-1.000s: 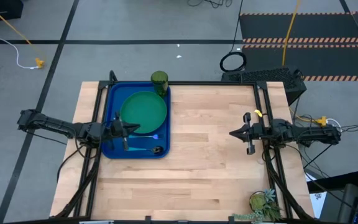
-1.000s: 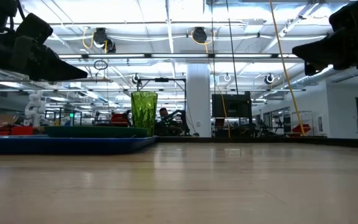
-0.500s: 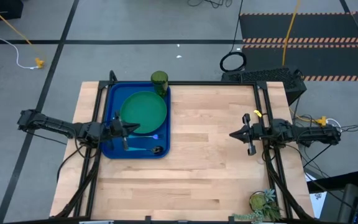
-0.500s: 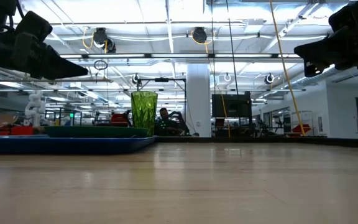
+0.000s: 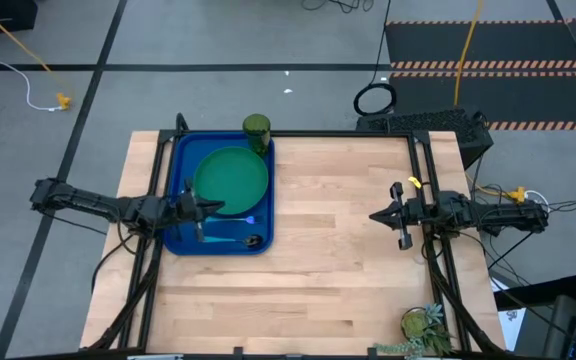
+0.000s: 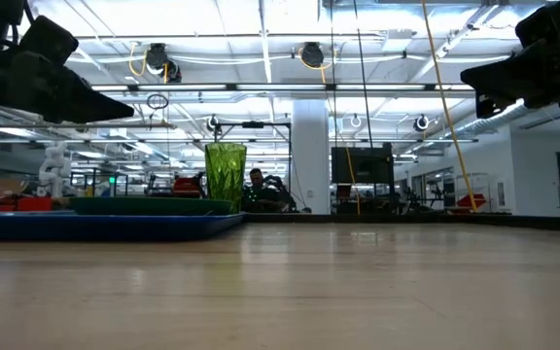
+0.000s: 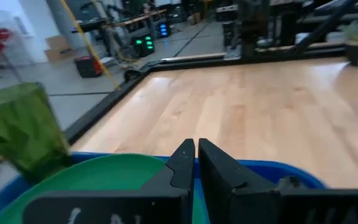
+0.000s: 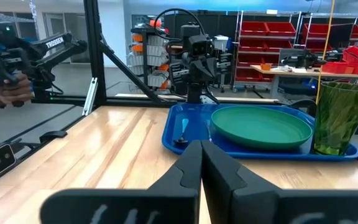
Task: Pick and place plate/cup/fork/spoon on tray
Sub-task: Return to Home Position
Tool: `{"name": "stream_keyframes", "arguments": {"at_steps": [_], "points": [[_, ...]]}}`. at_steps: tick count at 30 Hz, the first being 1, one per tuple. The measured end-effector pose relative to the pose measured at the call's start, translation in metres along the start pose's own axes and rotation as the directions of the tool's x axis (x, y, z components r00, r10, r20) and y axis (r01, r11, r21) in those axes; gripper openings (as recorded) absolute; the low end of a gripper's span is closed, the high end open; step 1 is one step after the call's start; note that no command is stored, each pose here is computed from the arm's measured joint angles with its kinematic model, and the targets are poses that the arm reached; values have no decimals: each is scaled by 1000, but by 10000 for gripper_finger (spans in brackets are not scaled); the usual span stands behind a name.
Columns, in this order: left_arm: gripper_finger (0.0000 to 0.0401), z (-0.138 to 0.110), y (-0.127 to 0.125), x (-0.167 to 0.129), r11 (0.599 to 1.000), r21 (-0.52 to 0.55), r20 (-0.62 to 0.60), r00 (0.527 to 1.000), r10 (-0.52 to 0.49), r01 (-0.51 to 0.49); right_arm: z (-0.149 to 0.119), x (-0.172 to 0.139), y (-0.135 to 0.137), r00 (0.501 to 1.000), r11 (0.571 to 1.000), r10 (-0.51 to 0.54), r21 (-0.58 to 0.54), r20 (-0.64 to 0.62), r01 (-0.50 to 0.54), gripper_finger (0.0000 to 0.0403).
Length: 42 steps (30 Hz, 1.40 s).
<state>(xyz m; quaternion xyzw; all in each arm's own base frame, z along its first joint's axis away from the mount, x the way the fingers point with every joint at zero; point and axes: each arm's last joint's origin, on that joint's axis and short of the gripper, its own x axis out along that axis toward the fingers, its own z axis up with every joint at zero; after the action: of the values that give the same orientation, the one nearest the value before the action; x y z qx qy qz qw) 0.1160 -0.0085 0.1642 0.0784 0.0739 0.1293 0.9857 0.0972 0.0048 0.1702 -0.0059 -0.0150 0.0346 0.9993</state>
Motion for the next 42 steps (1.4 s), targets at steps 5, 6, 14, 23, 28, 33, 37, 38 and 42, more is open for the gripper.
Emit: {"name": "stream_keyframes", "arguments": {"at_steps": [5, 6, 14, 23, 28, 33, 37, 38, 42], "points": [[26, 2, 0, -4, 998, -20, 33, 998, -61, 62, 0, 0, 0, 1000, 1000, 0, 0, 3, 0, 0], [26, 3, 1, -5, 997, -15, 42, 997, -70, 71, 0, 0, 0, 1000, 1000, 0, 0, 3, 0, 0], [26, 5, 2, -14, 987, -11, 100, 982, -160, 162, 0, 0, 0, 1000, 1000, 0, 0, 3, 0, 0], [26, 4, 4, -21, 980, -9, 127, 973, -195, 198, 0, 0, 0, 1000, 1000, 0, 0, 4, 0, 0], [26, 4, 3, -21, 973, -2, 133, 965, -228, 230, 0, 0, 0, 1000, 1000, 0, 0, 4, 0, 0], [26, 5, 1, -20, 963, 2, 200, 943, -266, 271, 0, 0, 0, 1000, 1000, 0, 0, 4, 0, 0], [26, 3, 0, -19, 959, 12, 204, 939, -278, 282, 0, 0, 0, 1000, 1000, 0, 0, 4, 0, 0], [26, 3, 0, -20, 960, 17, 206, 938, -278, 281, 0, 0, 0, 1000, 1000, 0, 0, 4, 0, 0], [26, 6, 1, -21, 961, 51, 240, 930, -276, 272, 0, 0, 0, 1000, 1000, 0, 0, 4, 0, 0]]}}
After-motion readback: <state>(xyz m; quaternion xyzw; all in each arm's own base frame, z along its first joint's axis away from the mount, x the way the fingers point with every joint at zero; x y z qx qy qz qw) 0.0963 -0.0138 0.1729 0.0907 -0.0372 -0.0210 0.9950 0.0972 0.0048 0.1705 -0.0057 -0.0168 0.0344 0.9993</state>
